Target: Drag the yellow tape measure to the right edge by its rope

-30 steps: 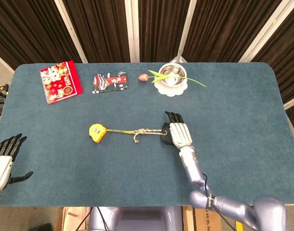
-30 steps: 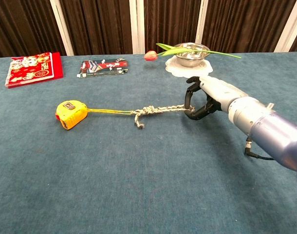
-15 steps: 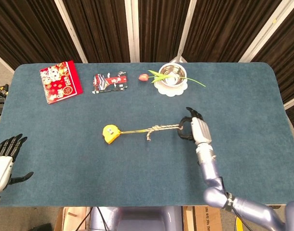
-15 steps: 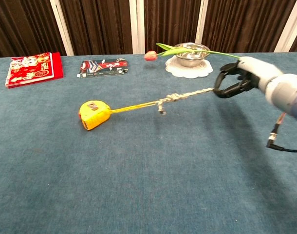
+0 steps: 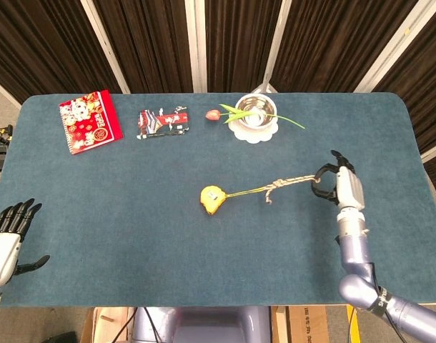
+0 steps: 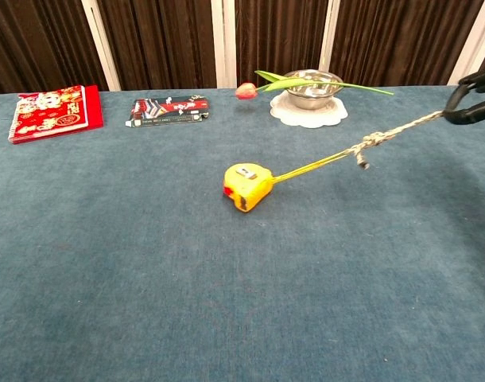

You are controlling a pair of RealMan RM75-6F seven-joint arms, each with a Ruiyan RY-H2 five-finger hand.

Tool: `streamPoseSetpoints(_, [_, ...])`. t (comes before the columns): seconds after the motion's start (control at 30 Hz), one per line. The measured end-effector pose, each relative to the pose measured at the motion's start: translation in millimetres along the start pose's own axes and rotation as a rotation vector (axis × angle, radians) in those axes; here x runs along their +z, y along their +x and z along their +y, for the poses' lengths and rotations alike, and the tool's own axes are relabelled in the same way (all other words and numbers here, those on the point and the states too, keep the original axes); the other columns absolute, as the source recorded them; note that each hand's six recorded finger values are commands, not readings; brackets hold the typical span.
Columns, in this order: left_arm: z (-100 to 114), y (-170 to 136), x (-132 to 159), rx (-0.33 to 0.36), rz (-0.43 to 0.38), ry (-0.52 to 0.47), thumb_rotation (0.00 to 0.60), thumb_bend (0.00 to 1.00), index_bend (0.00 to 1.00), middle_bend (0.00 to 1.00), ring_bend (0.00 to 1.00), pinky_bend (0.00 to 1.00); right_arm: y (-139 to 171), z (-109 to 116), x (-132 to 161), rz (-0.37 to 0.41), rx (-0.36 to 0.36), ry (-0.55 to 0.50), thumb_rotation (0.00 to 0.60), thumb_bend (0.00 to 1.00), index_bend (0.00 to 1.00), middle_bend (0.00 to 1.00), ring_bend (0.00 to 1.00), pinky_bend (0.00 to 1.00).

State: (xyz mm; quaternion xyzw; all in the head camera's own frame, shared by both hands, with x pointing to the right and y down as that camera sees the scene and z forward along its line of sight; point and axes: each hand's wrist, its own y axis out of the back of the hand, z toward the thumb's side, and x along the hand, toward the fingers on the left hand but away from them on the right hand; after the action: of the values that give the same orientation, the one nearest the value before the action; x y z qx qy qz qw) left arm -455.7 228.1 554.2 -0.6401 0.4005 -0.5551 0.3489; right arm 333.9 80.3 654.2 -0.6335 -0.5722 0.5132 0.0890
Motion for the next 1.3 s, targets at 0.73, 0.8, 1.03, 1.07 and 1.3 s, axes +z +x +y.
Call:
streamPoseSetpoints(0.73, [3, -2, 2, 0.024, -0.005, 0.028, 0.600, 0.00, 0.00, 0.00, 0.00, 0.00, -17, 158, -77, -0.161, -0.299, 0.061, 0.600, 0.47, 0.65, 0.11, 0.00, 0.00])
streamPoseSetpoints(0.8, [3, -2, 2, 0.023, -0.006, 0.028, 0.600, 0.00, 0.00, 0.00, 0.00, 0.00, -18, 172, -82, -0.173, -0.332, 0.072, 0.600, 0.47, 0.65, 0.11, 0.00, 0.00])
streamPoseSetpoints(1.03, [3, -2, 4, 0.024, -0.011, 0.029, 0.600, 0.00, 0.00, 0.00, 0.00, 0.00, -16, 195, -94, -0.209, -0.369, 0.077, 0.600, 0.47, 0.64, 0.11, 0.00, 0.00])
streamPoseSetpoints(1.07, [2, -2, 4, 0.024, -0.012, 0.029, 0.600, 0.00, 0.00, 0.00, 0.00, 0.00, -15, 194, -96, -0.213, -0.360, 0.080, 0.600, 0.47, 0.64, 0.11, 0.00, 0.00])
streamPoseSetpoints(1.3, [4, -3, 4, 0.027, -0.016, 0.027, 0.600, 0.00, 0.00, 0.00, 0.00, 0.00, -7, 175, -102, -0.211, -0.284, 0.145, 0.600, 0.47, 0.02, 0.00, 0.00, 0.00])
